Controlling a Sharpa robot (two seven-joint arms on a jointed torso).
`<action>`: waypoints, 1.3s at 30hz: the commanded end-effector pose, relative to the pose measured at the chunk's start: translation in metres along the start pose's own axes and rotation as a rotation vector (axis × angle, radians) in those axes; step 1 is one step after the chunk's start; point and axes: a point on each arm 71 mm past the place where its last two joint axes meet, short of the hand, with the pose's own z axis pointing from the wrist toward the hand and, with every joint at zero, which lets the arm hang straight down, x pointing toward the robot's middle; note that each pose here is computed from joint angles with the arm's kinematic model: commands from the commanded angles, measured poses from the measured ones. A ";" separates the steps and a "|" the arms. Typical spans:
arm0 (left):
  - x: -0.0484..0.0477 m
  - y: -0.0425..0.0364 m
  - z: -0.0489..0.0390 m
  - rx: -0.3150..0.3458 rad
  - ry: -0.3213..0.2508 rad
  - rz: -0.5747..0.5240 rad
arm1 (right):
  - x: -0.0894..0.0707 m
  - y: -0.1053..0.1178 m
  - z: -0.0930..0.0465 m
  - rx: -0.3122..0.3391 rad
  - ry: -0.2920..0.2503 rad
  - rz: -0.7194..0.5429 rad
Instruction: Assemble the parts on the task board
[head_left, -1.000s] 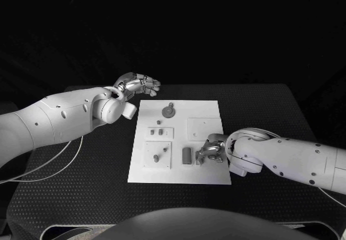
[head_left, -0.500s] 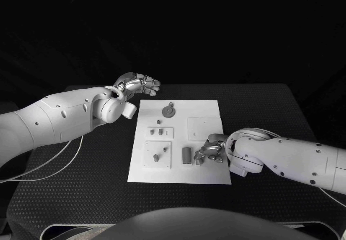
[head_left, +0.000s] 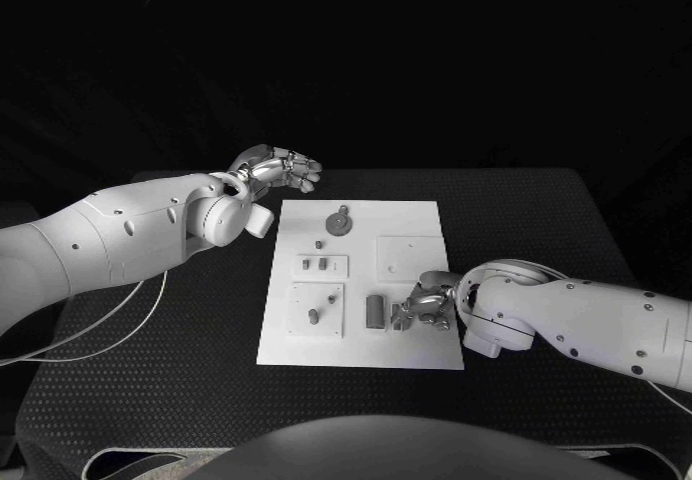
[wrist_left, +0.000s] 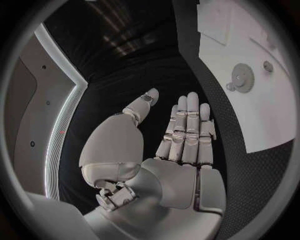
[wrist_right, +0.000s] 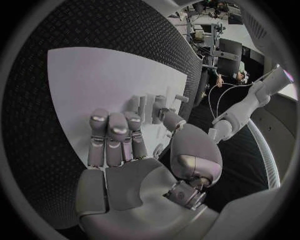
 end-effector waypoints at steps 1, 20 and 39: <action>0.0019 -0.0013 0.0005 0.008 0.014 -0.008 | 0.002 0.002 -0.001 -0.021 0.017 -0.003; 0.0020 -0.0013 0.0006 0.008 0.014 -0.008 | -0.008 -0.008 0.001 -0.012 -0.048 -0.057; -0.0066 -0.0009 0.0056 0.024 -0.029 -0.028 | -0.100 -0.025 -0.011 -0.397 -0.243 0.247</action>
